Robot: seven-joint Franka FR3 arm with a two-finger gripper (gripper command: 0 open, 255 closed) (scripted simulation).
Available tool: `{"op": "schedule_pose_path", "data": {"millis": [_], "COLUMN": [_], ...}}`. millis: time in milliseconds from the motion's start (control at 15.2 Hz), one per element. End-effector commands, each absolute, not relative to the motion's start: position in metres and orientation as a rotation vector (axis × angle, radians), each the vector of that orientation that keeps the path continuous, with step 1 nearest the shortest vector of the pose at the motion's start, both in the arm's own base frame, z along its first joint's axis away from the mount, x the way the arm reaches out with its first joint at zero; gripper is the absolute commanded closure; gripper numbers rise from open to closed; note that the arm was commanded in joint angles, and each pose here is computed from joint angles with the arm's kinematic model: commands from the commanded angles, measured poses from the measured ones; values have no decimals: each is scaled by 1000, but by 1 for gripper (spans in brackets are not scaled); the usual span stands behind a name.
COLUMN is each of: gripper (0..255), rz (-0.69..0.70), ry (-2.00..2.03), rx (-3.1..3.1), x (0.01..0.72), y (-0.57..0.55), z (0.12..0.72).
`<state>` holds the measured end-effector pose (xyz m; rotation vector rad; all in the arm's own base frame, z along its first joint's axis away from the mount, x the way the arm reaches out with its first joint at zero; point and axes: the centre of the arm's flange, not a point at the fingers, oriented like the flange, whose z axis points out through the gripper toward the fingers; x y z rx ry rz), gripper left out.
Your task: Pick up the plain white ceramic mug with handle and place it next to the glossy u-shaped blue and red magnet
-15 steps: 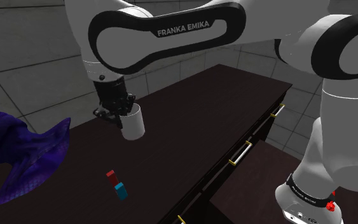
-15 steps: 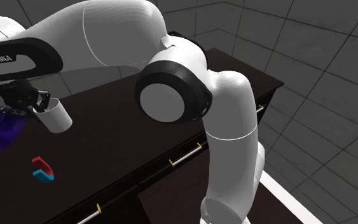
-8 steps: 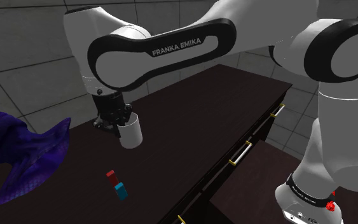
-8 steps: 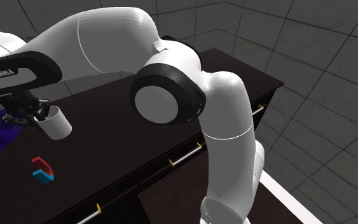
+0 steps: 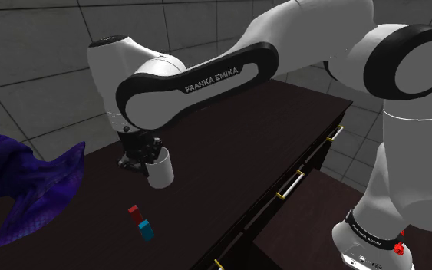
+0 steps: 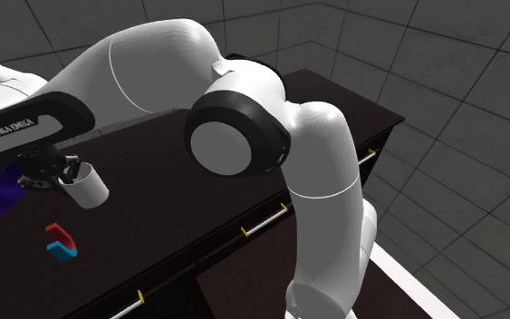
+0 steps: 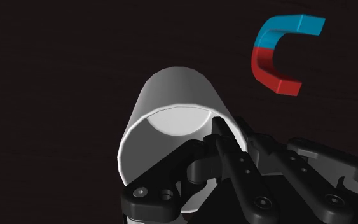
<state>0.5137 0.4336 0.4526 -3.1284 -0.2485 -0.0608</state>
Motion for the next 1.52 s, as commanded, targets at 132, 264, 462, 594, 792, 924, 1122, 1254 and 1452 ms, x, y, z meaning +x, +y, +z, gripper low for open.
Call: {"op": "schedule_pose_path", "data": {"millis": [132, 264, 462, 594, 792, 924, 1122, 1254, 1452], "gripper": [255, 255, 255, 255, 255, 255, 255, 255, 255], "rz": [-62, -62, -62, -62, -62, -62, -62, -62, -62], "ry": [-249, -249, -249, -249, -249, -249, -249, -249, -249], "rx": [-3128, -3128, -3128, -3128, -3128, -3128, -3128, -3128, -3128], "x": [514, 514, 514, 514, 514, 514, 514, 514, 514], "y": [433, 433, 433, 433, 433, 433, 433, 433, 433], "z": [432, 422, 406, 396, 380, 369, 362, 362, 362]}}
